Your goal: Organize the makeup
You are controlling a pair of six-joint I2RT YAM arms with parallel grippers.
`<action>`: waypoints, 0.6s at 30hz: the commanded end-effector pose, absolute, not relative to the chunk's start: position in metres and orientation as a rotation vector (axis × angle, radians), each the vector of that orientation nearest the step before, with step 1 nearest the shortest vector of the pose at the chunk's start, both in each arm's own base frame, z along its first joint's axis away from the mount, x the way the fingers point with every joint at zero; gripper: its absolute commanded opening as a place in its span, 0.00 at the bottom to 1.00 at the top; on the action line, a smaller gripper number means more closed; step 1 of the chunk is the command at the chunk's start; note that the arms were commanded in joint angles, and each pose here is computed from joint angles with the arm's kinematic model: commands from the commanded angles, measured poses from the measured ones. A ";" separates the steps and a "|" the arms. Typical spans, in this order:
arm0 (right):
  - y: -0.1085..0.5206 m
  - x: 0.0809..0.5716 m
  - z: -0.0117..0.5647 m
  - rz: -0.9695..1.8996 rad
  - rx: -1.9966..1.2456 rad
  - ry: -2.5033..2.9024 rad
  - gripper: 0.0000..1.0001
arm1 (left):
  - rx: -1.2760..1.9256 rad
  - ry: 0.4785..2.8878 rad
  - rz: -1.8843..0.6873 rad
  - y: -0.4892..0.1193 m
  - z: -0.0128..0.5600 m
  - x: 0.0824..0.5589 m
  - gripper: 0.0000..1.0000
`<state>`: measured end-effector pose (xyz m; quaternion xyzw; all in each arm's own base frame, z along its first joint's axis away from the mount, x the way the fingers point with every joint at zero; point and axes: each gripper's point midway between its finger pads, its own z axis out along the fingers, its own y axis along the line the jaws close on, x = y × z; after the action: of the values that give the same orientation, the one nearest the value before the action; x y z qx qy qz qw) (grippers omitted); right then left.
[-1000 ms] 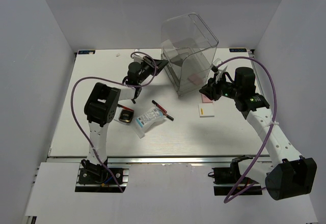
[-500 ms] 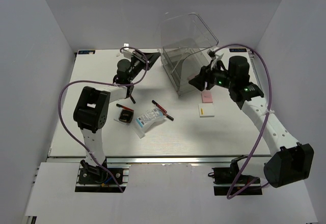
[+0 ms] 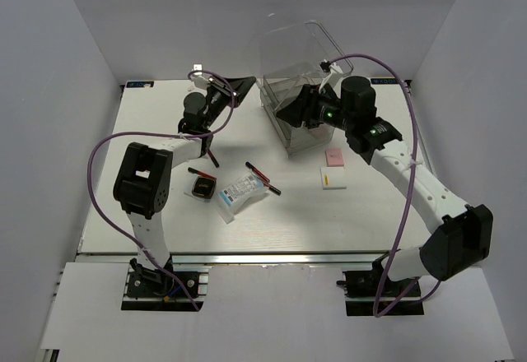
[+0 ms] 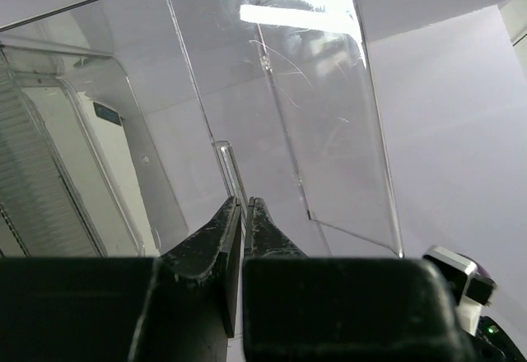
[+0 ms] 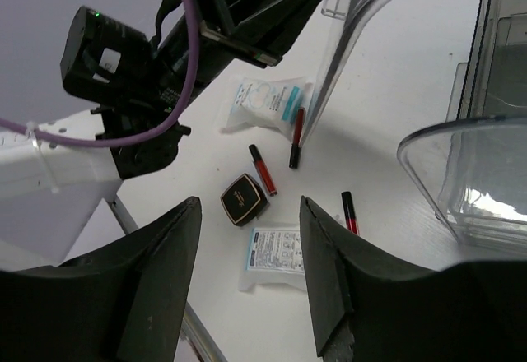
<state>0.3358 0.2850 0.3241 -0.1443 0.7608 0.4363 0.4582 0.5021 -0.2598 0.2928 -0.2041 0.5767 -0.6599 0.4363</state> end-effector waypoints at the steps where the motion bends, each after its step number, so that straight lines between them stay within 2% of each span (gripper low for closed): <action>1: 0.291 0.351 0.357 1.092 -0.244 1.810 0.56 | -0.349 1.251 -1.708 -0.257 0.380 0.475 0.00; 11: 0.303 0.372 0.347 1.080 -0.171 1.836 0.54 | -0.332 1.224 -1.724 -0.256 0.394 0.472 0.00; 18: 0.316 0.383 0.367 1.049 -0.156 1.721 0.46 | -0.331 1.225 -1.721 -0.256 0.395 0.471 0.00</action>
<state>0.3736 0.3096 0.3198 -0.0707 0.7710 0.4237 0.4702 0.5025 -0.2572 0.3126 -0.1998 0.5609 -0.6707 0.4423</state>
